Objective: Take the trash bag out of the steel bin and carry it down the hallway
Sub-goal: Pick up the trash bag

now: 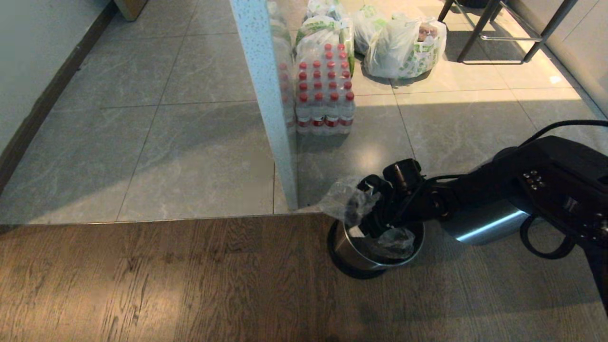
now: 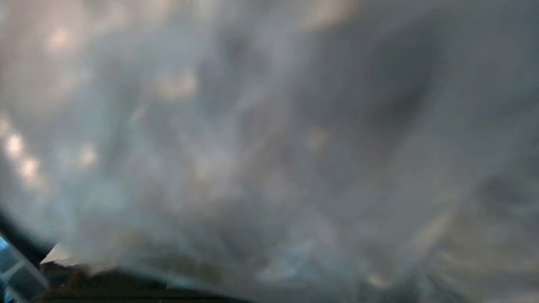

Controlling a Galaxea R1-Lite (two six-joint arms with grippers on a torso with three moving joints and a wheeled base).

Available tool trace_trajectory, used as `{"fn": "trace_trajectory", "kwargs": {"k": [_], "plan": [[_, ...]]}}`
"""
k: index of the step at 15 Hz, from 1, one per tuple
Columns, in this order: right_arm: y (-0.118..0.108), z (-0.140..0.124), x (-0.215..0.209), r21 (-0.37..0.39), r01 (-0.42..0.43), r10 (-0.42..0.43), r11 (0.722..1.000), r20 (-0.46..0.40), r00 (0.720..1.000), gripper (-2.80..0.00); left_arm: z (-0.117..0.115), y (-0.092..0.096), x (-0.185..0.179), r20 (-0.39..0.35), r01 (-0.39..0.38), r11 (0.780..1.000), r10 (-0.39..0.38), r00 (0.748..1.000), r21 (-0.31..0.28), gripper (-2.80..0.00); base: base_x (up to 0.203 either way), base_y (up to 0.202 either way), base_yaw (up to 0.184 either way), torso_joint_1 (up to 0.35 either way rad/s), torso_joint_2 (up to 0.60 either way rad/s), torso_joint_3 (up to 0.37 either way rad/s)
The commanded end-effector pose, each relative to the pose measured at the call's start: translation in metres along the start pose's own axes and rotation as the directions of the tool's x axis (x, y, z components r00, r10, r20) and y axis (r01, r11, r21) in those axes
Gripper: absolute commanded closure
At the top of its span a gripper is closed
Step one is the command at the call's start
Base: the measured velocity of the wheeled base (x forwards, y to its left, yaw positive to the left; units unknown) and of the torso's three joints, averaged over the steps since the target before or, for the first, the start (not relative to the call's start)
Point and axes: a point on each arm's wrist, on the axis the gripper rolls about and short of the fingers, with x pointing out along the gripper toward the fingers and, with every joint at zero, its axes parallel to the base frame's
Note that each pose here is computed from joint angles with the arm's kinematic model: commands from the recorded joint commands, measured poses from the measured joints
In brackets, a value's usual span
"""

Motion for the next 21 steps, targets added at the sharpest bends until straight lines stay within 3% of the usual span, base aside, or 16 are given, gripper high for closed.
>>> {"fn": "trace_trajectory", "kwargs": {"k": [1,5,9,20,21], "plan": [[-0.002,-0.003,0.010,-0.003,-0.001,0.001,1.000,0.004,1.000,-2.80,0.000,0.000,0.000,-0.002,-0.001,1.000,0.001,1.000,0.000,0.00,0.000,0.000,0.000,0.000,0.00,0.000],[-0.006,0.001,0.019,-0.028,0.012,-0.010,1.000,0.052,0.999,-2.80,0.000,0.000,0.000,0.000,-0.001,1.000,0.001,1.000,0.000,0.00,0.000,0.000,0.000,0.000,0.00,0.000],[-0.008,-0.002,0.024,-0.087,0.013,-0.010,0.996,0.041,0.999,-2.80,0.000,0.000,0.000,-0.002,-0.001,1.000,0.001,1.000,0.000,0.00,0.000,0.000,0.000,0.000,0.00,0.000],[-0.010,-0.004,0.035,-0.103,0.022,-0.015,0.994,0.070,0.997,-2.80,0.000,0.000,0.000,-0.001,-0.001,1.000,0.001,1.000,0.000,0.00,0.000,0.000,0.000,0.000,0.00,0.000],[-0.010,-0.003,0.035,-0.105,0.019,-0.012,0.994,0.074,0.997,0.00,0.000,0.000,0.000,-0.002,-0.001,1.000,0.001,1.000,0.000,0.00,0.000,0.000,0.000,0.000,0.00,0.000]]}}
